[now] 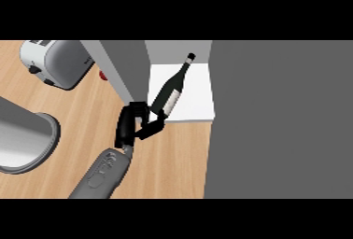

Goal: Pick up the wine, place it into the cabinet and close the cabinet

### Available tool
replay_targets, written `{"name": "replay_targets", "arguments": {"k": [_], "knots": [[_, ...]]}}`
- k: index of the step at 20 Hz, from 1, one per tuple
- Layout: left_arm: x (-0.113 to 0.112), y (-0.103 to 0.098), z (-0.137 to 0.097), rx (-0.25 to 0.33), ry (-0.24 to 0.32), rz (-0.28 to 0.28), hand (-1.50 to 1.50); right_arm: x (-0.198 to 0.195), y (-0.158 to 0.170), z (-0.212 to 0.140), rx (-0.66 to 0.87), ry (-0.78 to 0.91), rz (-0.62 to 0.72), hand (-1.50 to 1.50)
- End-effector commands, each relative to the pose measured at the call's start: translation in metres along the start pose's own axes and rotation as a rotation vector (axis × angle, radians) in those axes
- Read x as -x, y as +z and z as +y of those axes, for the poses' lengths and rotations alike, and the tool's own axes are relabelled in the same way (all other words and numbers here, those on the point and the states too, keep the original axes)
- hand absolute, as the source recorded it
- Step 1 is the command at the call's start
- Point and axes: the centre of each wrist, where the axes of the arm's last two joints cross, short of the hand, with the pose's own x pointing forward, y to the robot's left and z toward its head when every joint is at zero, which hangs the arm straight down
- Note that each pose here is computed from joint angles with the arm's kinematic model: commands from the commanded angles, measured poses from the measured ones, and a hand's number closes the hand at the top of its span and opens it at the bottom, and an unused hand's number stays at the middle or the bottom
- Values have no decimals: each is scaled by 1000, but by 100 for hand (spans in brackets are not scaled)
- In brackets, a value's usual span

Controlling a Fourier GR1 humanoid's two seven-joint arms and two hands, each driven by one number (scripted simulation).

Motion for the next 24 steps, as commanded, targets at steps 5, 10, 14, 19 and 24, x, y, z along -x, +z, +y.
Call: {"name": "replay_targets", "arguments": {"k": [5,10,14,19,24], "knots": [[-52,-36,-46,73,-115,-62,150,-13,3,1,-23,-56,-56,-150],[-43,-34,-45,53,-139,-30,150,-18,4,0,-48,-62,-52,-150],[-20,-26,-46,10,-187,17,150,-6,2,1,-49,-87,-57,-150],[-22,-36,-31,-76,-162,42,150,-7,6,5,-70,-96,-56,-150],[-31,-42,-26,-85,-137,8,150,-1,3,4,-70,-89,-33,-150]]}}
